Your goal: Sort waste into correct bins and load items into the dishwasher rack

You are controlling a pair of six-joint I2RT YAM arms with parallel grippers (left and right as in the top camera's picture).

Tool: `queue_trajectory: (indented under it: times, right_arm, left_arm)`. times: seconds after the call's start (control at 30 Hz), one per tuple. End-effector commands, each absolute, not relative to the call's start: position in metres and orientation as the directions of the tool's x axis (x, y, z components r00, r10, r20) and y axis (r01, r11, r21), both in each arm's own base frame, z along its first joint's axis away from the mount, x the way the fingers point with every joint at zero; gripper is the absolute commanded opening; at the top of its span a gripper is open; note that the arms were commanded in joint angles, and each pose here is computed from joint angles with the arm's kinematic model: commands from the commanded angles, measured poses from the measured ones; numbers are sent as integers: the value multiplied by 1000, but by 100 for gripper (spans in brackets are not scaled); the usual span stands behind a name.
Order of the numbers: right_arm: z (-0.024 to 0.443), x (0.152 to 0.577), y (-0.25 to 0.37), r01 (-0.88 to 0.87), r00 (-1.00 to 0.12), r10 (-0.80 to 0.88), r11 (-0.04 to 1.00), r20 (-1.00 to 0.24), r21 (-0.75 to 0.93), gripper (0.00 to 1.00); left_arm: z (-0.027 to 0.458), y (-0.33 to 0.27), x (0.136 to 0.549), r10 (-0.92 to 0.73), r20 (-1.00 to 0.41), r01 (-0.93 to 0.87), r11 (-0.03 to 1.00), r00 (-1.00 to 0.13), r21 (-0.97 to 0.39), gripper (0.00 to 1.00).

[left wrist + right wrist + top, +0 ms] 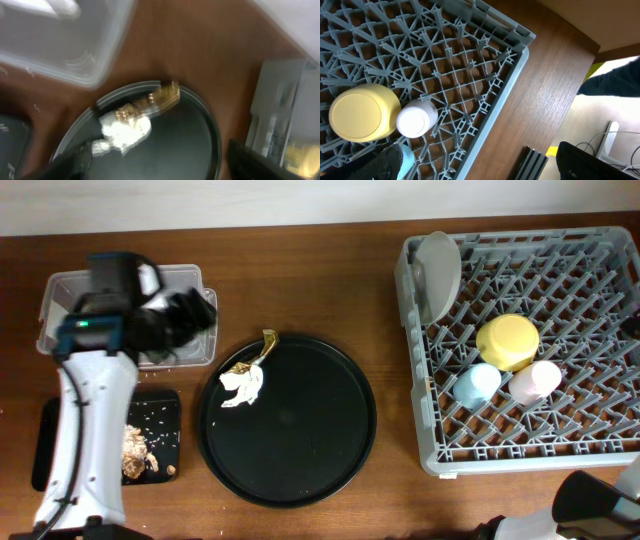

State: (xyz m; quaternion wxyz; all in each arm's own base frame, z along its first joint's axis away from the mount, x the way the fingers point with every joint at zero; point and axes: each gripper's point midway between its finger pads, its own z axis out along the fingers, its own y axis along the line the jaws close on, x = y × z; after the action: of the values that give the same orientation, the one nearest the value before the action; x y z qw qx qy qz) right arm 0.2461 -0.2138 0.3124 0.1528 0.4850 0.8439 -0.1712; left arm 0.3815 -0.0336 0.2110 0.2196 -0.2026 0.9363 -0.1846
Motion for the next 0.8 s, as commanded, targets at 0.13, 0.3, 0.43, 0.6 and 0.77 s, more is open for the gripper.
queue_trajectory:
  times: [0.13, 0.3, 0.43, 0.6, 0.77]
  right_arm:
    - [311, 244, -217, 877, -475, 772, 454, -423, -156, 99]
    - [311, 244, -217, 877, -475, 772, 454, -424, -156, 99]
    - [311, 244, -217, 877, -475, 772, 454, -424, -156, 99]
    - [311, 244, -217, 877, -475, 772, 454, -424, -156, 99]
    - [311, 244, -217, 877, -475, 772, 454, -423, -156, 99]
  left_arm:
    - [123, -87, 340, -222, -252, -159, 956, -942, -246, 62]
    - [83, -90, 351, -182, -312, -153, 981, -932, -115, 62]
    - [63, -95, 360, -161, -310, -142, 986, -937, -85, 60]
    - [34, -93, 358, -142, -264, -142, 990, -954, -20, 54]
    - [8, -89, 352, -134, -204, -143, 989, -970, 29, 52]
